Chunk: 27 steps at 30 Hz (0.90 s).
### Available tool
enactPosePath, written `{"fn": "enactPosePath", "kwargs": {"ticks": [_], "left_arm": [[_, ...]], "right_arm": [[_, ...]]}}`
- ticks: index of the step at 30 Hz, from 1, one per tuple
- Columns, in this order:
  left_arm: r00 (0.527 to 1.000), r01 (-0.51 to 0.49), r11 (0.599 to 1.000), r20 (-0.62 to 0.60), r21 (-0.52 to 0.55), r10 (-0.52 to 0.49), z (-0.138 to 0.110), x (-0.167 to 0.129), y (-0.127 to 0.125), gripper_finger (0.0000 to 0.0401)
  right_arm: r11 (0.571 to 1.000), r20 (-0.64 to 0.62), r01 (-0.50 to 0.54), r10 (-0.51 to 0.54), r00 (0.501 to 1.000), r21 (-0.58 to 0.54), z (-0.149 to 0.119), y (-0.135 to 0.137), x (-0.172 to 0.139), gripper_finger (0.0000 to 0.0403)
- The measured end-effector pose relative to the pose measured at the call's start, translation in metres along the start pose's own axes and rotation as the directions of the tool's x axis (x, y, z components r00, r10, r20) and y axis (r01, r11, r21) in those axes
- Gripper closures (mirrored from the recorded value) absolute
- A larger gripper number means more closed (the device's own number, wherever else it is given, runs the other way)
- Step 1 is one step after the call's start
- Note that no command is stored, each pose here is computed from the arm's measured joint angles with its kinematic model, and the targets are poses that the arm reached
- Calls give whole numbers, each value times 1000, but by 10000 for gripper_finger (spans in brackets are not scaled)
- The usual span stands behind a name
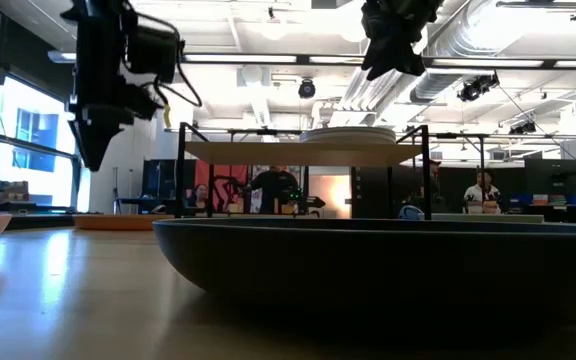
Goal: Place and stack plates onto a shelf
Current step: Stack the light orange plate on top of the other blue plate on the shelf
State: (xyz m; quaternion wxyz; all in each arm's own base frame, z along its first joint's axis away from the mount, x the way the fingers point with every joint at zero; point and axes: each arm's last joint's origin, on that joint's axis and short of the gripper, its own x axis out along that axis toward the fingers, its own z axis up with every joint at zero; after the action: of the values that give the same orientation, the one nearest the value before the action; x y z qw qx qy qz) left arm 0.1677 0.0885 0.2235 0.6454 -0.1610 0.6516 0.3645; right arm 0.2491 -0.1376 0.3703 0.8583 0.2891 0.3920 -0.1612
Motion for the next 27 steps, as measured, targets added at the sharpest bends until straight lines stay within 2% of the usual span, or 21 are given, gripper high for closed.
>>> {"fn": "enactPosePath", "kwargs": {"ticks": [9,19,23,27], "left_arm": [[1000,-8,999,14,40,8,-3,32,5,268],[999,52,998,14,41,-53,0,36,8,268],[990,132,990,61,-56,-128,7,34,5,268],[980,165,980,127,-111,-151,14,34,4,268]], "right_arm": [[999,0,1,-1,1000,37,0,0,0,316],[997,12,46,-47,999,69,0,-1,0,316],[996,13,48,-49,999,81,1,-2,0,316],[996,13,48,-49,999,81,1,-2,0,316]]}}
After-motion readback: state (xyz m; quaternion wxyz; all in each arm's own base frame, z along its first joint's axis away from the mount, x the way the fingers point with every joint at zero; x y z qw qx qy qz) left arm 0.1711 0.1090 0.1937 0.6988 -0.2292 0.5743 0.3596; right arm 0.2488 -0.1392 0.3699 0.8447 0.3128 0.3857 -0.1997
